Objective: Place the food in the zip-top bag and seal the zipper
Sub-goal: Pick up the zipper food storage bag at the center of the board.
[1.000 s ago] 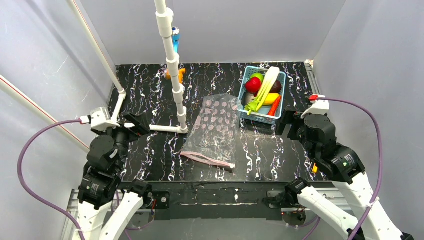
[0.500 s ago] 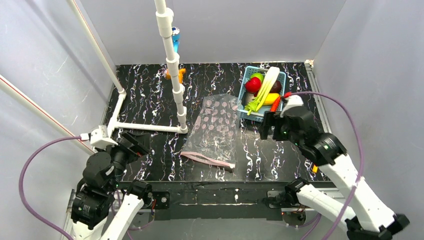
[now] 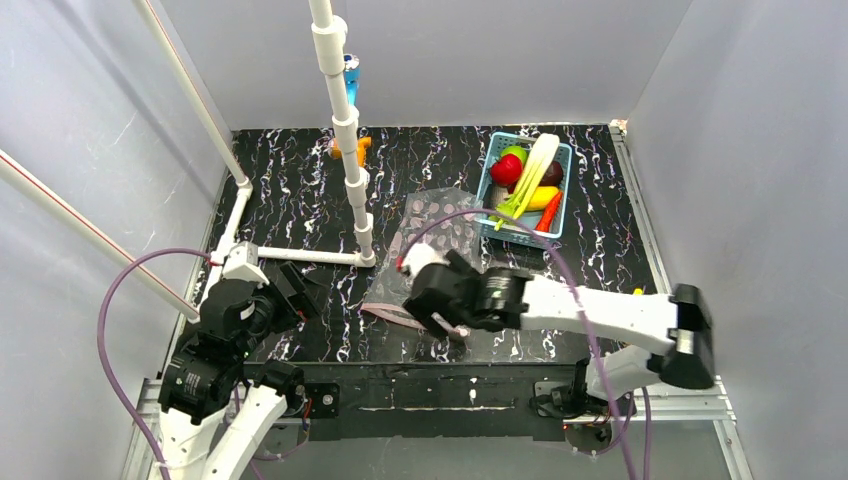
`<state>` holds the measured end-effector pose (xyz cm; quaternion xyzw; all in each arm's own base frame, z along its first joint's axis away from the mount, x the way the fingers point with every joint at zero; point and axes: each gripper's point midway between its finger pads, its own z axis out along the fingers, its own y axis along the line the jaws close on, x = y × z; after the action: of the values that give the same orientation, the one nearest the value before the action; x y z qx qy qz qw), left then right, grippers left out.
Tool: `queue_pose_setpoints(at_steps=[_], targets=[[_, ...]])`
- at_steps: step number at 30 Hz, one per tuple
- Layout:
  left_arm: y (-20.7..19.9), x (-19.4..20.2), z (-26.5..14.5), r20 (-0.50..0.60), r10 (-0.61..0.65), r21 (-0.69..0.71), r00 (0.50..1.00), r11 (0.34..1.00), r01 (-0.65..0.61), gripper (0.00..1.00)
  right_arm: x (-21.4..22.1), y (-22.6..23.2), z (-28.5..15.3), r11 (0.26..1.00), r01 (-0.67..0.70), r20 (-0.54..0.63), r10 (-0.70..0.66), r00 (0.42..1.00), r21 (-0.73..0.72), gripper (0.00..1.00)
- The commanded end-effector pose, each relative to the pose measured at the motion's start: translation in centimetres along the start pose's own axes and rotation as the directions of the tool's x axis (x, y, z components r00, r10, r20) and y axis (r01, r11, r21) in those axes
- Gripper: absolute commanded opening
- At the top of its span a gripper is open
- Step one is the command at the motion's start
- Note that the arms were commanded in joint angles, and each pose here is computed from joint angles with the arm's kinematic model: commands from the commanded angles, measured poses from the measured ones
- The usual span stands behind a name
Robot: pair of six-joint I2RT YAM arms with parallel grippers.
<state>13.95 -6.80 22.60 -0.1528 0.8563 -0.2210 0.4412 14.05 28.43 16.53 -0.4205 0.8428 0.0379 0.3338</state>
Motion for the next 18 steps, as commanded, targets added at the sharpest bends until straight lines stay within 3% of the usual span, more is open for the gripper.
queue_pose_setpoints(at_steps=[1, 14, 18], targets=[[-0.4, 1.7, -0.2, -0.059, -0.041, 0.043, 0.997, 0.998, 0.044, 0.99, -1.6, 1.1, 2.2, 0.961, 0.241, -0.025, -0.239, 0.971, 0.137, 0.97], [0.4, 0.5, -1.1, 0.000, -0.035, -0.006, 0.999, 0.999, 0.035, 1.00, -2.5, 4.9, 10.8, 0.912, 0.333, -0.073, -0.325, 0.943, 0.241, 0.80], [0.3, 0.6, -0.7, -0.011, -0.037, -0.006, 0.999, 0.999, 0.037, 1.00, -2.4, 3.7, 12.0, 0.864, 0.360, -0.101, -0.347, 0.932, 0.352, 0.64]])
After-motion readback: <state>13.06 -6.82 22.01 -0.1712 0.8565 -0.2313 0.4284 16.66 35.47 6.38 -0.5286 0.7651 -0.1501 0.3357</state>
